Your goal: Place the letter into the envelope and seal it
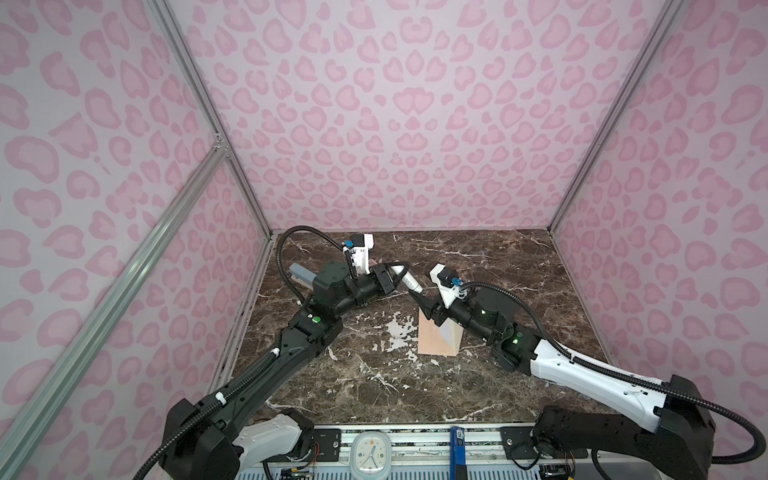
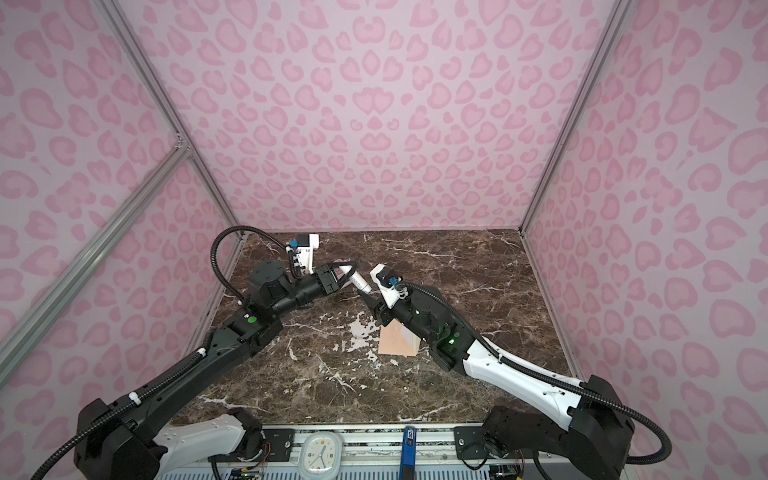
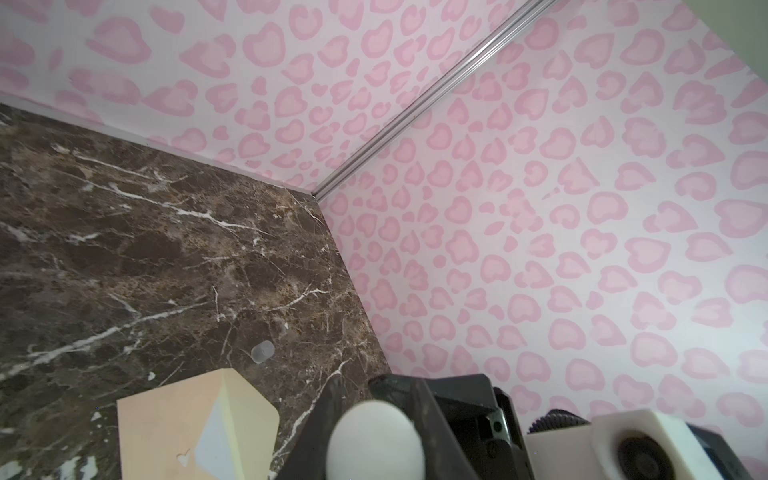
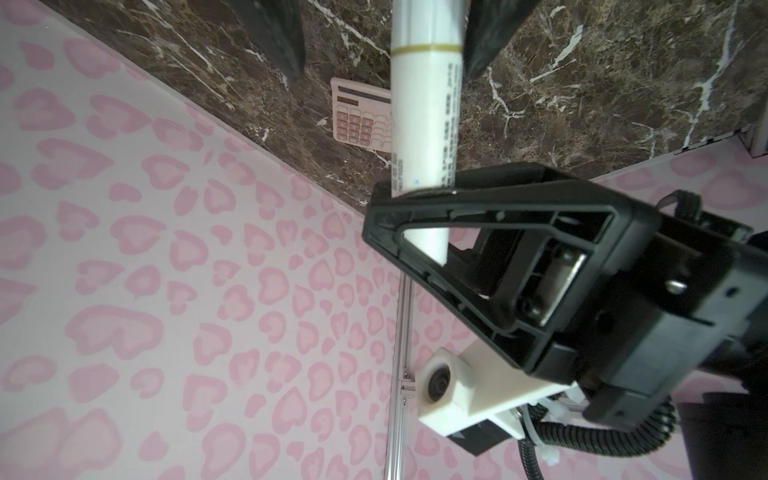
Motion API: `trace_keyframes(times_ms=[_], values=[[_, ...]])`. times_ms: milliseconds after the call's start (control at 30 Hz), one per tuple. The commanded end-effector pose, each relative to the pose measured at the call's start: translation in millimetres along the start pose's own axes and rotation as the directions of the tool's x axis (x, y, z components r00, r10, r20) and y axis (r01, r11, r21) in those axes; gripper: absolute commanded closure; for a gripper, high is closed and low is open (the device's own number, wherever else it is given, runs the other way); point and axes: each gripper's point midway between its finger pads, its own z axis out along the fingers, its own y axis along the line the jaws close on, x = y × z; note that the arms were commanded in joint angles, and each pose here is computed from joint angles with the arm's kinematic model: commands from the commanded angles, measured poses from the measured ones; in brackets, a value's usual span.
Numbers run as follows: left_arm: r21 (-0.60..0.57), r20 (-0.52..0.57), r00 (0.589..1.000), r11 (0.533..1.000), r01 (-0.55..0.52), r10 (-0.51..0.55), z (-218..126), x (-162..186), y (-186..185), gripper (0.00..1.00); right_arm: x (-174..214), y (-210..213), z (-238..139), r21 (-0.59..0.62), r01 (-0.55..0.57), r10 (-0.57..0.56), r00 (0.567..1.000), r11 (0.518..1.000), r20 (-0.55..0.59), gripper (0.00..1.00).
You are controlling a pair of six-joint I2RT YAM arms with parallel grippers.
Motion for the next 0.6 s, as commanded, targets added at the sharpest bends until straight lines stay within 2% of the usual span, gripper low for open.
trace_keyframes(times_ms=[0,133,333,567], values=[[-0.048,-0.065,0.987,0.988,-0.15,0.146,-3.8,7.4,5.7,0.83,14.3,10.8,1.9,-0.108,-0.126,0.117,0.989,0.986,-0.086,0.37],[-0.014,-0.105,0.967,0.972,-0.236,0.233,-5.6,13.5,0.2,0.83,17.1,6.9,10.2,-0.145,-0.226,0.211,0.971,0.963,-0.109,0.38],[-0.016,-0.134,0.953,0.961,-0.276,0.272,-4.8,18.6,4.3,0.84,15.0,23.2,19.0,-0.244,-0.268,0.247,0.963,0.932,-0.111,0.41],[-0.039,-0.137,0.952,0.959,-0.282,0.274,-3.2,18.5,10.4,0.85,24.4,35.4,24.3,-0.29,-0.269,0.234,0.961,0.918,-0.15,0.56]])
